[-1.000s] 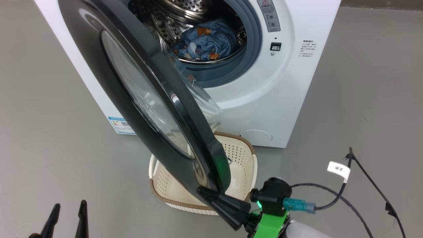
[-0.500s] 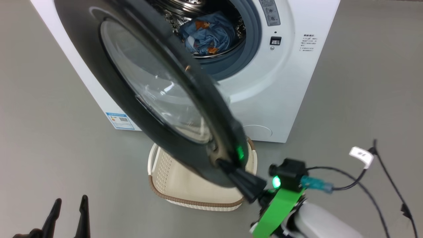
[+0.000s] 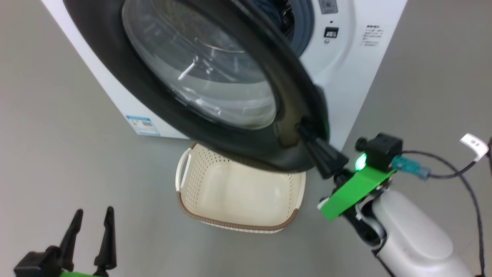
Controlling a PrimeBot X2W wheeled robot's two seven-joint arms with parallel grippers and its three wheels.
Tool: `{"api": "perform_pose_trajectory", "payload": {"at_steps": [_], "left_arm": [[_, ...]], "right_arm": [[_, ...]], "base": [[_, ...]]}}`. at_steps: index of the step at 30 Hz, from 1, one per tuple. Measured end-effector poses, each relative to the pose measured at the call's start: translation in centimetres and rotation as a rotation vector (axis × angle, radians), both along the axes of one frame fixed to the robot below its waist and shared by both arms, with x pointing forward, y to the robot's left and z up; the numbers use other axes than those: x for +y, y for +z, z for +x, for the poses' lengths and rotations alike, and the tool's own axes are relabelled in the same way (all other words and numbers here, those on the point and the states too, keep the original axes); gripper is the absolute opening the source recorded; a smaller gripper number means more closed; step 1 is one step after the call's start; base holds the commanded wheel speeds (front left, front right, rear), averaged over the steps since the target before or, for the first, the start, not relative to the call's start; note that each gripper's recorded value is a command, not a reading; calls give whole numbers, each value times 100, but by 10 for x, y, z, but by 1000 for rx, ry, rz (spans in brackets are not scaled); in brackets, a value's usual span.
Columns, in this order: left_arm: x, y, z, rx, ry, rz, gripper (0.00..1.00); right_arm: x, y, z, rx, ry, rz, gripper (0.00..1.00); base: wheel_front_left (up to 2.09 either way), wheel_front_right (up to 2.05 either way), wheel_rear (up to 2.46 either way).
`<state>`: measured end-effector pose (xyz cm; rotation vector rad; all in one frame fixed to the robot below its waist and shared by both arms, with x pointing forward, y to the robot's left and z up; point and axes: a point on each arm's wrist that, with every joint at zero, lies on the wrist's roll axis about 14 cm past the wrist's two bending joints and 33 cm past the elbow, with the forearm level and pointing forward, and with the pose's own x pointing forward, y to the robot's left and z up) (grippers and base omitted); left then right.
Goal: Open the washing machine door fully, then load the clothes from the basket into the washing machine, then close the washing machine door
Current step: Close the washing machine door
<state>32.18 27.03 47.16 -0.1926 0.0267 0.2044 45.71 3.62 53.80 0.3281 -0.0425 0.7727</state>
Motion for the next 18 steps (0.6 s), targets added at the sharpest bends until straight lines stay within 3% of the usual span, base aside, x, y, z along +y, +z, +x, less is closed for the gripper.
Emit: {"api": "perform_pose_trajectory", "payload": {"at_steps": [18], "left_arm": [[-11, 2, 32, -11, -31, 0, 100]], "right_arm": [[-29, 3, 93, -11, -182, 46, 0]], "base": [[0, 0, 0]]}}
